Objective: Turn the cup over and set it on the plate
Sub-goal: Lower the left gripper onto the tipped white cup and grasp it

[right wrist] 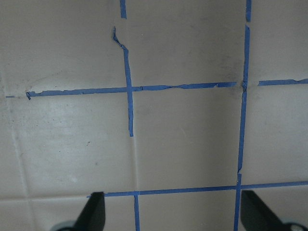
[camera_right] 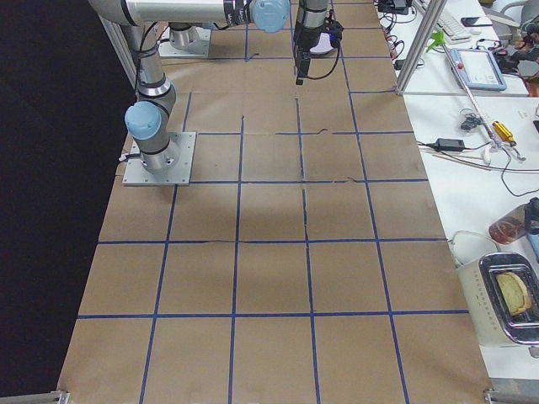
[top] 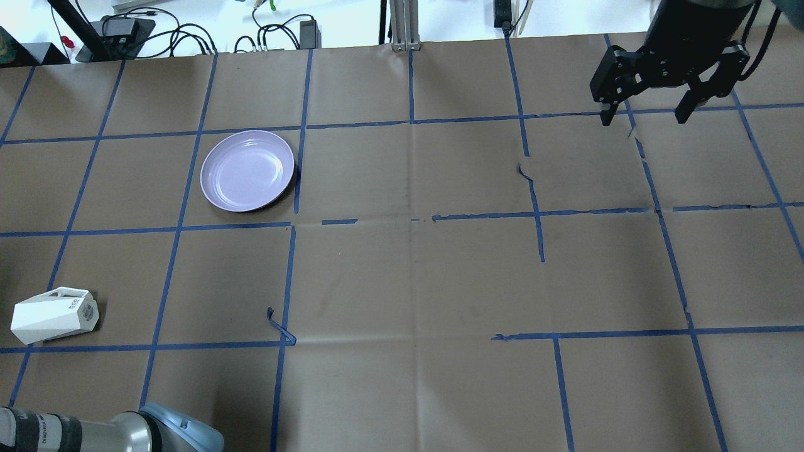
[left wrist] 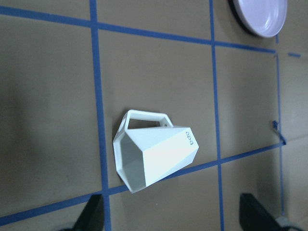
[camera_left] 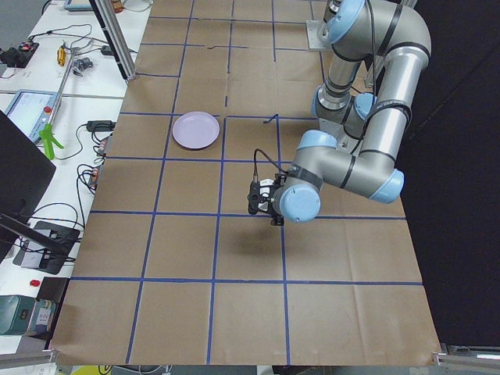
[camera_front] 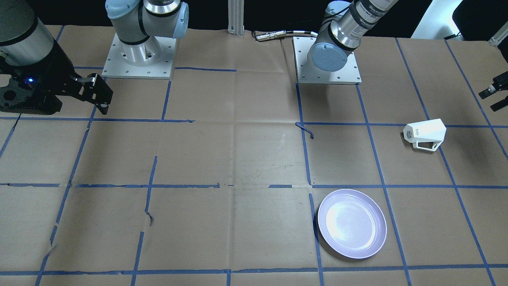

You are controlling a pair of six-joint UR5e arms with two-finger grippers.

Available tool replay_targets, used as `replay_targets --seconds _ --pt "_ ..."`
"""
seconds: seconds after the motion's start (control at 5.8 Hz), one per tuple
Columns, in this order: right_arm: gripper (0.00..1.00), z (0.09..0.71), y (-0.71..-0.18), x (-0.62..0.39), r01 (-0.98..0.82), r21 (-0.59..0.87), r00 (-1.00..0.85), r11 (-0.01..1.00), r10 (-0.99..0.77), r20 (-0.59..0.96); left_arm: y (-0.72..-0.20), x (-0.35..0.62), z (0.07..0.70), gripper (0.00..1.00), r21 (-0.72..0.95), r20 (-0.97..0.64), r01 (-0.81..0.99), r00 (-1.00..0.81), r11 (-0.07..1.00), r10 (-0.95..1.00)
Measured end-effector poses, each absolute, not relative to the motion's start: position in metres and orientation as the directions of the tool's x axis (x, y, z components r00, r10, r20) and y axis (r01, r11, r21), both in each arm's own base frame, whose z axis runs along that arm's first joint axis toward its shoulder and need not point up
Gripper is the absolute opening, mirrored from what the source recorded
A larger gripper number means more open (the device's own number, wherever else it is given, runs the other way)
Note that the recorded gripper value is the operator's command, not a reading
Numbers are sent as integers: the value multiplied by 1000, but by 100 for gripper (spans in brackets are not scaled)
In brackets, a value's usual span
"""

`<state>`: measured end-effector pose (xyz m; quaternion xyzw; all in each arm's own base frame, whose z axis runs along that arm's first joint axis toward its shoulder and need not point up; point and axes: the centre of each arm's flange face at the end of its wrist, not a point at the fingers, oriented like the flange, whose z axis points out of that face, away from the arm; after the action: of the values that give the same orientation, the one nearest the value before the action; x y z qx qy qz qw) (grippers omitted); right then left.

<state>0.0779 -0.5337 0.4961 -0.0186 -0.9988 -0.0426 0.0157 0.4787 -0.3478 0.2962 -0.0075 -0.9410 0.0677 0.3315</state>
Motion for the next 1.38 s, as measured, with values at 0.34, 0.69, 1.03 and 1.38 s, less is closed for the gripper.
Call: replay_targets --seconds 0.34,0.69,1.03,1.38 --pt "100 496 -534 78 38 84 -999 996 35 33 -338 484 212 99 -144 821 -103 -568 984 61" --pt "100 496 -534 78 38 84 -999 996 36 33 -326 480 145 98 -118 927 -156 -372 981 53" --pt "100 496 -534 78 39 84 -999 996 36 33 -324 467 107 32 -79 978 -205 -206 976 36" --pt "100 496 -534 78 39 85 -999 996 36 33 -323 463 97 0 -85 984 -208 -171 974 49"
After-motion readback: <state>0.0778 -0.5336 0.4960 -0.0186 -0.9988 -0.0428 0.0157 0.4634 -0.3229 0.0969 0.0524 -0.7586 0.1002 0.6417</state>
